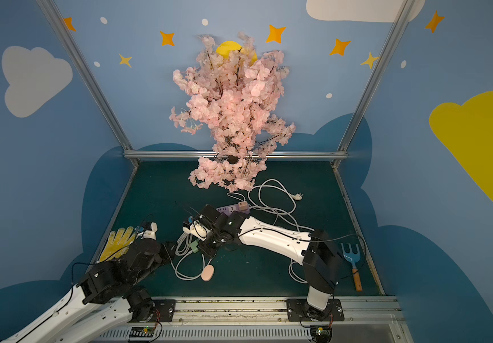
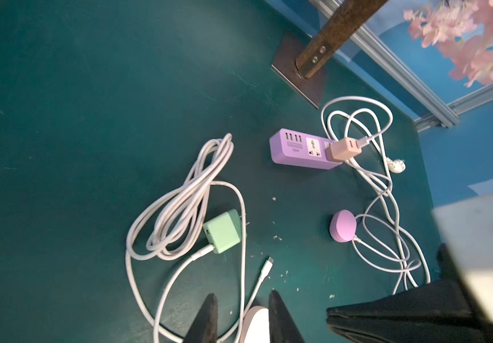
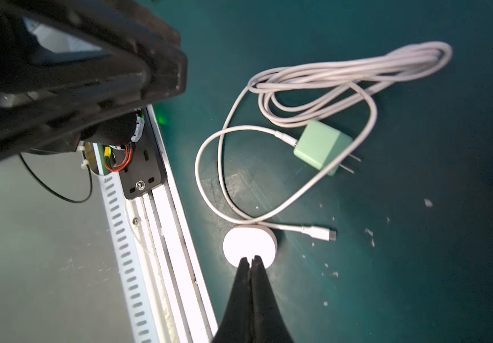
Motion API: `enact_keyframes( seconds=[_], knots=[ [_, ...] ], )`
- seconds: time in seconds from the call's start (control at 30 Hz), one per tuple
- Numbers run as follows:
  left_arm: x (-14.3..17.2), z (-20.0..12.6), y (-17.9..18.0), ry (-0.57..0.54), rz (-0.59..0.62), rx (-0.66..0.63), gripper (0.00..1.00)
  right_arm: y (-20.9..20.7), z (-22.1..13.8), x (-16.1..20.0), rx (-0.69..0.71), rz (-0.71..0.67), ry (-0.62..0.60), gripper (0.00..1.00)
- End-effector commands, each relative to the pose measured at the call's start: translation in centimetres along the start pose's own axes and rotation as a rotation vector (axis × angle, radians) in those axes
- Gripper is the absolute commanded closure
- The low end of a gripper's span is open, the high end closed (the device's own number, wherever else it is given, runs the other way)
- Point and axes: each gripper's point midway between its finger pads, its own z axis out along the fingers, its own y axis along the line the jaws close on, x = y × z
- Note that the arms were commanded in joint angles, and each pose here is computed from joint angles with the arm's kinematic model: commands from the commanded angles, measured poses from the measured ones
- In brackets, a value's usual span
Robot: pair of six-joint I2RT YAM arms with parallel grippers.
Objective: Charge the bluetooth headset
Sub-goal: Move the plug to the center of the board.
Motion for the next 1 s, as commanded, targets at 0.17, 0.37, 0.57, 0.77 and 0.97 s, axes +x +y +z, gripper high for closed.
enact_keyframes(
  seconds=[0.17, 0.37, 0.57, 0.77, 0.97],
  knots=[
    [-2.3, -1.7, 3.3, -0.109, -0.056, -0.143, 0.72, -0.9, 3.4, -0.4, -0.011, -0.223, 0.056, 0.83],
    [-3.8, -3.6, 4.3, -0.18, -0.092, -0.155, 0.64, -3.3, 7.0, 0.1, 0.02, -0.256, 0.127, 0.63],
    [-4.4, -4.7, 4.8, -0.204, -0.1, -0.16, 0.49, -5.1, 8.1, -0.8, -0.005, -0.146, 0.111, 0.52],
    [-4.2, -4.4, 4.7, -0.191, -0.097, -0.164, 0.44, -6.7, 9.3, -1.1, 0.038, -0.102, 0.098, 0.46],
    [-4.2, -4.0, 4.4, -0.19, -0.09, -0.163, 0.44, -9.8, 9.7, -0.4, 0.071, 0.004, 0.099, 0.43]
  ],
)
